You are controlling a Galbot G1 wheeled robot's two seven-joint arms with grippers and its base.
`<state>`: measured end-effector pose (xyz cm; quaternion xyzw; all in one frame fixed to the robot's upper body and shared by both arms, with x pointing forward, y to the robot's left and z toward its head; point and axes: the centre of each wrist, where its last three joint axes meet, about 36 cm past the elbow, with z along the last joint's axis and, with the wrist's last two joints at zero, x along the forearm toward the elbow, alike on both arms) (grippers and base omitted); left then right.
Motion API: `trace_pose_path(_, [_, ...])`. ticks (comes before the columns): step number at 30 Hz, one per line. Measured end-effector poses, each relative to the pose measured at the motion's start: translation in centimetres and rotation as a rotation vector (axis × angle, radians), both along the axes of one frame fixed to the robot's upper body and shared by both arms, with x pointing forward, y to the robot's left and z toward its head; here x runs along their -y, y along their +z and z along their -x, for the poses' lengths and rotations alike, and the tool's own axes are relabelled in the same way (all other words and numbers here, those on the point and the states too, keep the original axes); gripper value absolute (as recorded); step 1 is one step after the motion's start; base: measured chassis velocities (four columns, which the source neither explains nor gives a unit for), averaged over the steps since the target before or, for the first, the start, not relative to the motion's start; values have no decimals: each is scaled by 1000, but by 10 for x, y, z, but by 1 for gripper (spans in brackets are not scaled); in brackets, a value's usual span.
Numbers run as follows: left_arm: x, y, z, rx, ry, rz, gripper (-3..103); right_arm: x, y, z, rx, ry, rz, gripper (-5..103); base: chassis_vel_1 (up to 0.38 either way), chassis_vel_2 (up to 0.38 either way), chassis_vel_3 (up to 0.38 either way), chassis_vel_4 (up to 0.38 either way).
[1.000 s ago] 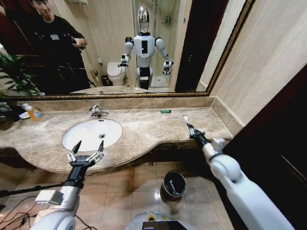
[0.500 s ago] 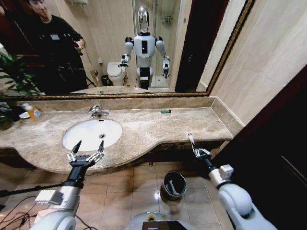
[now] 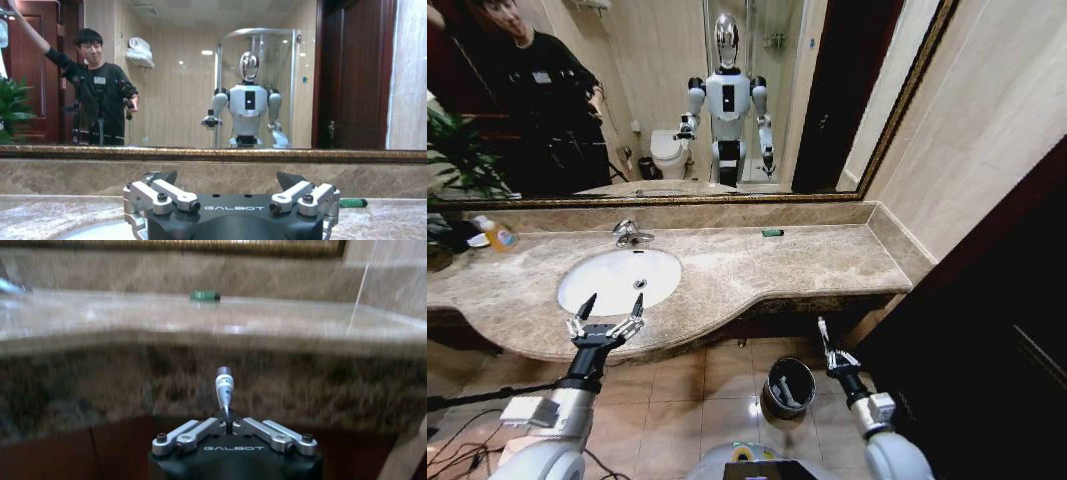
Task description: Pick up the trash from the sink and place it in the trash bin.
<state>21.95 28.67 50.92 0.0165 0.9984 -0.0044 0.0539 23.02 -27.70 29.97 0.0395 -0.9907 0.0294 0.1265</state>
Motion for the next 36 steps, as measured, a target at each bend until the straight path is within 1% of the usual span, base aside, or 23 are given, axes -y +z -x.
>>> trace_pose_path(3, [0,0,0,0,0,0,100,-6,-34,-4,-51,0,23,0,0,0,0,0])
trace_pose_path(6, [0,0,0,0,0,0,100,-9,-46,-8,-67,-6,26,0,0,0,0,0])
trace_pose_path(7, [0,0,0,0,0,0,100,-11,-60,-13,-89,-18,31,0,0,0,0,0])
trace_pose_path(9, [0,0,0,0,0,0,100,-12,-66,-16,-98,-23,34,0,0,0,0,0])
trace_pose_path(12, [0,0,0,0,0,0,100,-16,-89,-22,-130,-45,46,0,0,0,0,0])
trace_pose_path(13, [0,0,0,0,0,0,100,-16,-89,-22,-130,-45,46,0,0,0,0,0])
trace_pose_path(16, [0,0,0,0,0,0,100,-17,-108,-25,-156,-68,63,0,0,0,0,0])
trace_pose_path(20, [0,0,0,0,0,0,100,-20,-125,-30,-182,-88,59,0,0,0,0,0])
trace_pose_path(24, [0,0,0,0,0,0,100,-19,-131,-33,-190,-100,62,0,0,0,0,0])
trace_pose_path(32, [0,0,0,0,0,0,100,-18,-140,-32,-211,-89,59,0,0,0,0,0])
trace_pose_path(36, [0,0,0,0,0,0,100,-18,-141,-28,-215,-86,75,-2,0,0,0,0])
